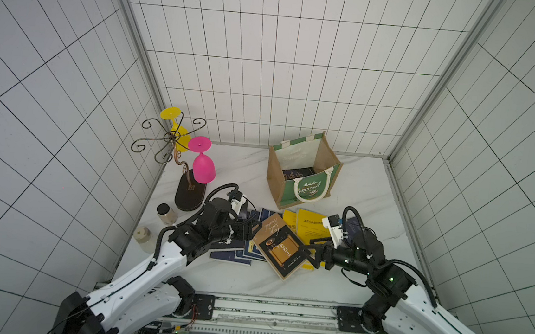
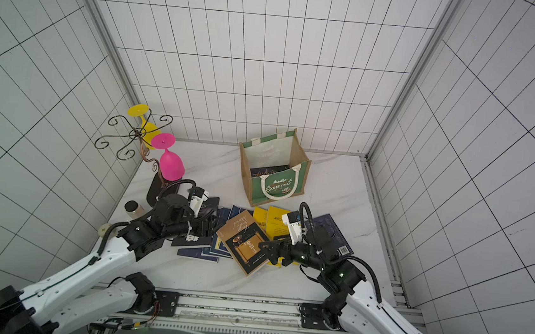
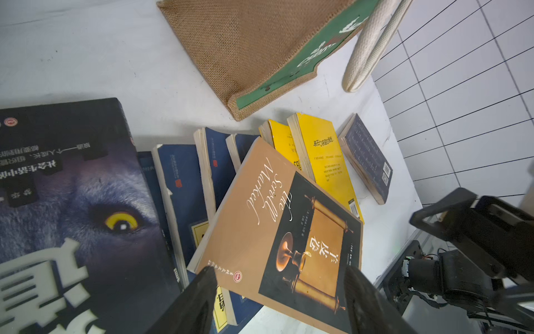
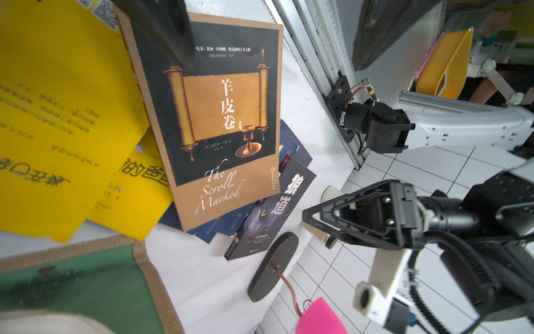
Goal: Put the books into the canvas bag
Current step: Place the book on the book, then pick up the book from the book.
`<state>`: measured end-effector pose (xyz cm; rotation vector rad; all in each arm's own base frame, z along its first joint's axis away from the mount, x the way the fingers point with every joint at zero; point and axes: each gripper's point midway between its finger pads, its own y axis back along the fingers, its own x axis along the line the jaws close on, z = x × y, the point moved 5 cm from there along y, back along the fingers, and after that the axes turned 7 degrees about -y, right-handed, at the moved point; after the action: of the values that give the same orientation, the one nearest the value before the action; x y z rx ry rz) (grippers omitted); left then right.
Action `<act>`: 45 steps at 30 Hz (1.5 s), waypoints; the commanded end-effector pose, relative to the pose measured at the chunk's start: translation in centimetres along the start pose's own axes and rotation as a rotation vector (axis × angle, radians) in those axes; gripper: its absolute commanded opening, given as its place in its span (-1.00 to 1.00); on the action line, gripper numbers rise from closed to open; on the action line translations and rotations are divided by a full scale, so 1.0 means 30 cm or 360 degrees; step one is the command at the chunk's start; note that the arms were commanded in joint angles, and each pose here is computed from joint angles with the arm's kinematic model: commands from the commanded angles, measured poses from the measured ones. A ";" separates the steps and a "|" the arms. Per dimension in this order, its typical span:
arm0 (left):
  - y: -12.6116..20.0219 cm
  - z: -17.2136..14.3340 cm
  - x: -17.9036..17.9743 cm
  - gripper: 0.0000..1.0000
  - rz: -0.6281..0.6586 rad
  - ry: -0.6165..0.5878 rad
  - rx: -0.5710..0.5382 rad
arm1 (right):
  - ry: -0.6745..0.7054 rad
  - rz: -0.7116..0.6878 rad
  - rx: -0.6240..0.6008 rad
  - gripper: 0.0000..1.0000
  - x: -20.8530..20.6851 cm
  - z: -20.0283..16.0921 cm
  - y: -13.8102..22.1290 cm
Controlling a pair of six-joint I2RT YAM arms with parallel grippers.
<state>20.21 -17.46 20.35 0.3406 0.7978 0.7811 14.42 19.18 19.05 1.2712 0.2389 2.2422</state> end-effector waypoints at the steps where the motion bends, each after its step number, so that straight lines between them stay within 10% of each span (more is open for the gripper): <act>1: -0.018 0.059 -0.064 0.40 -0.0194 -0.0089 -0.0062 | -0.0352 -0.0185 0.0048 0.85 -0.117 -0.096 -0.041; 13: -0.188 0.046 -0.007 0.40 -0.0167 -0.0087 0.0036 | -0.0695 -0.0140 0.0080 0.89 -0.206 -0.234 -0.078; 28: -0.276 -0.099 0.079 0.39 -0.0134 -0.0030 0.0167 | -0.0583 -0.0064 0.0141 0.86 -0.138 -0.234 -0.168; 39: -0.233 -0.142 0.060 0.39 -0.0167 -0.0024 0.0168 | -0.0469 0.0169 -0.0144 -0.12 -0.017 -0.081 -0.183; 45: -0.230 -0.141 0.043 0.39 -0.0194 -0.0027 0.0162 | -0.0426 0.0106 -0.0203 -0.33 -0.013 -0.029 -0.197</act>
<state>21.55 -21.22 13.34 0.3803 0.8173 0.6302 13.70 22.24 10.85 1.5854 0.1250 1.9770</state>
